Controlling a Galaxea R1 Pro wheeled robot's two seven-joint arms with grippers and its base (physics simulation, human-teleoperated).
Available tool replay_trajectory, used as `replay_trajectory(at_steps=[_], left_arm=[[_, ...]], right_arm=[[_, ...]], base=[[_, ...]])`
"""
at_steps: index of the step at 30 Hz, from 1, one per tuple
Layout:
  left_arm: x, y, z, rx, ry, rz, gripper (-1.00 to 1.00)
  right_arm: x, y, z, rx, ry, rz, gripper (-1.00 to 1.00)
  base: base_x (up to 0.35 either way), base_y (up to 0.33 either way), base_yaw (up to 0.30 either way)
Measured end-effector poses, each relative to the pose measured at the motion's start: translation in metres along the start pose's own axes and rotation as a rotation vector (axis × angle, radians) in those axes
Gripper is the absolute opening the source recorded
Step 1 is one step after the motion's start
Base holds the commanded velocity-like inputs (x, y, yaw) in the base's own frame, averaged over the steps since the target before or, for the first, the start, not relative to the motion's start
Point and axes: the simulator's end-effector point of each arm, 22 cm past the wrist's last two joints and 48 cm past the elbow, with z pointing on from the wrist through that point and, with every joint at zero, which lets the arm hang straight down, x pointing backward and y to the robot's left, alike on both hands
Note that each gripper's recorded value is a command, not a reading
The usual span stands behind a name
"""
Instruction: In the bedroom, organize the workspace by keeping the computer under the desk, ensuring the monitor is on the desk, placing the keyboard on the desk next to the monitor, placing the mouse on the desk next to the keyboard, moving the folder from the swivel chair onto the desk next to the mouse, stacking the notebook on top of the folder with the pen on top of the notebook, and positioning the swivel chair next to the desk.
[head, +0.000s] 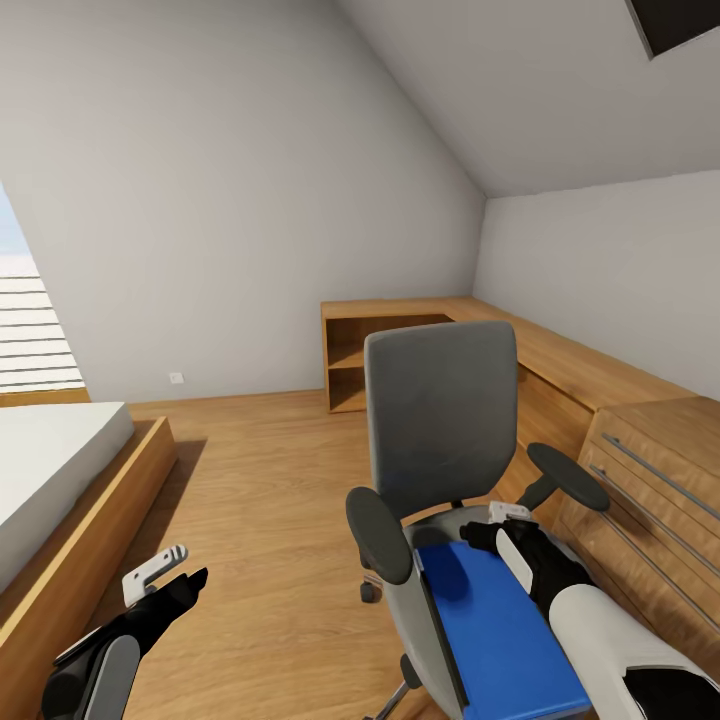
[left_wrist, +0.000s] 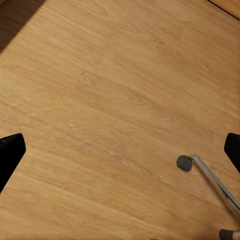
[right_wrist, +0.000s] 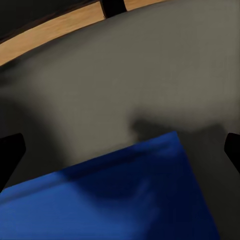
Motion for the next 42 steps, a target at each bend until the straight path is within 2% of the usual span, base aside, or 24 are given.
replay_trajectory(at_steps=[12, 26, 42], left_arm=[[-0.0001, 0.0002, 0.0000, -0.001, 0.000, 0.000, 1.00], [0.0001, 0.0000, 0.0001, 0.000, 0.000, 0.000, 1.00], [0.0000, 0.0001, 0.0000, 0.000, 0.000, 0.000, 1.00]], right_arm=[[0.0039, 0.0007, -0.0001, -0.002, 0.018, -0.001, 1.00], [0.0043, 0.0007, 0.0000, -0.002, 0.020, -0.001, 1.00], [0.0037, 0.0004, -0.0002, -0.001, 0.019, -0.001, 1.00]], base=[[-0.006, 0.000, 0.000], [-0.183, 0.000, 0.000], [-0.019, 0.000, 0.000]])
